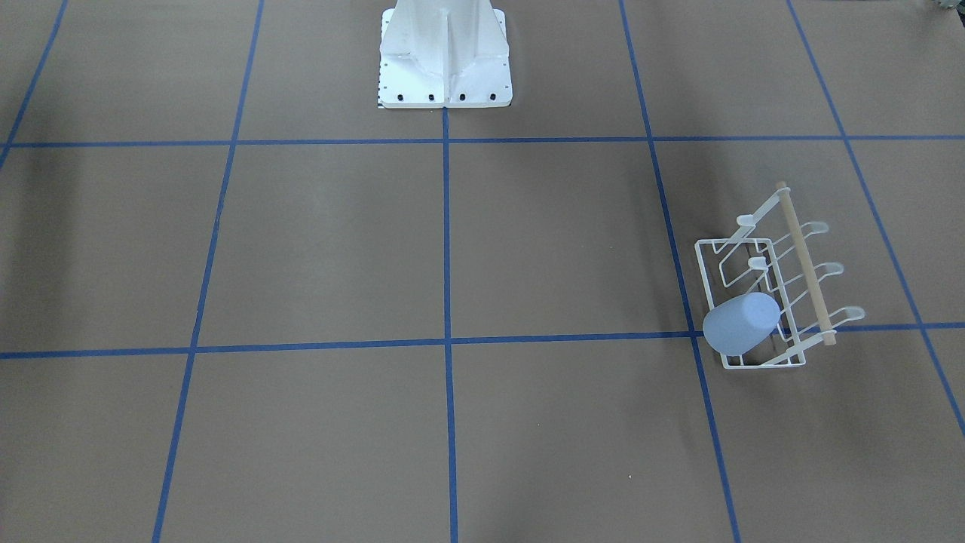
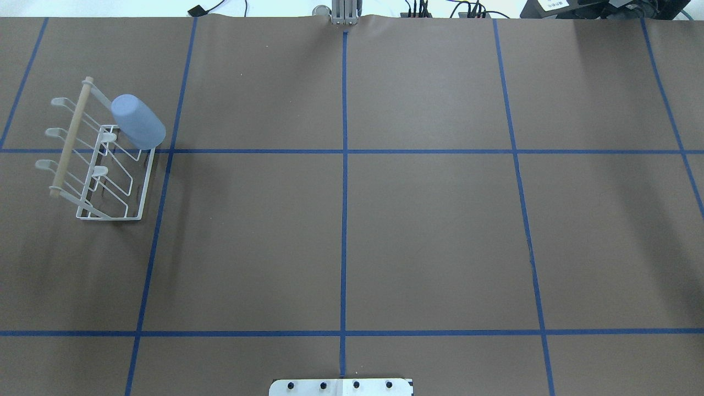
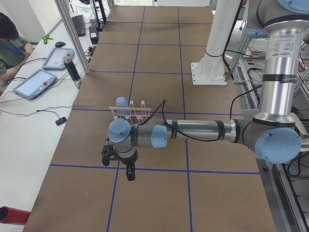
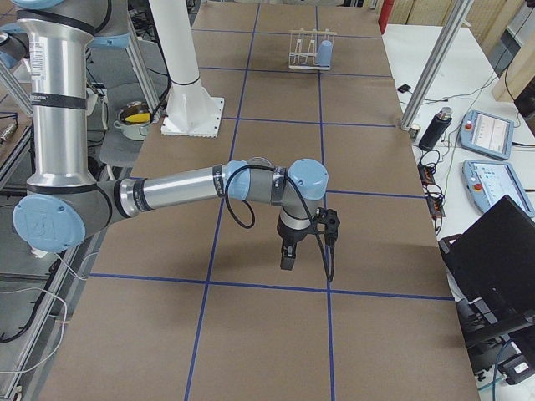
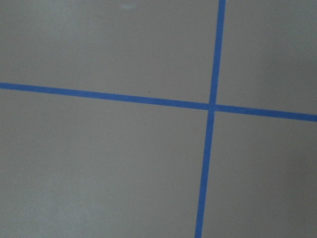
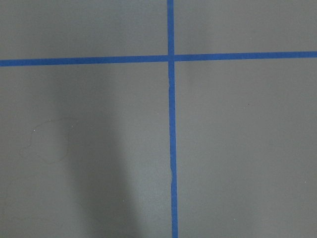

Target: Hang cup on cup holder

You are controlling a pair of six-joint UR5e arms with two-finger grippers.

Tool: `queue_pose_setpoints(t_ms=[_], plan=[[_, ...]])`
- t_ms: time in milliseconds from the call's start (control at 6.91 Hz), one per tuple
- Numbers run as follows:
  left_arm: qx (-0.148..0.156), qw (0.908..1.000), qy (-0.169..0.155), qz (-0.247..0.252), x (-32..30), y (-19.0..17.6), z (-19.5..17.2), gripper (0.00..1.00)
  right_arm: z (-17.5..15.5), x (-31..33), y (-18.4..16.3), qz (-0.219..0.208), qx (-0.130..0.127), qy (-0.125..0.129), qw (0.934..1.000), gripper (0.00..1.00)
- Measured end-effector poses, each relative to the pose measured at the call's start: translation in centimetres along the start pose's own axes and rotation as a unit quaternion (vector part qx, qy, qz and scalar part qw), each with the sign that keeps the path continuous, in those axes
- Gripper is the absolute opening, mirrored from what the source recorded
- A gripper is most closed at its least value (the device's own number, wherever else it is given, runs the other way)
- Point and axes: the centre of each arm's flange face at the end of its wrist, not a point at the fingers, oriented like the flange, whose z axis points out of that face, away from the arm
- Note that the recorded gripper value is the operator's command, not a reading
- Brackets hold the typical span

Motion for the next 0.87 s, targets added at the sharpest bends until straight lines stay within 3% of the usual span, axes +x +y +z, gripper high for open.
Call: queue_pose_setpoints(t_ms=[868], plan=[[0.001,1.0,0.0,0.001,0.1,0.0,-0.1,0.99,1.5,4.1,0.0,-0.002,0.024,-0.001,0.9997,1.0]])
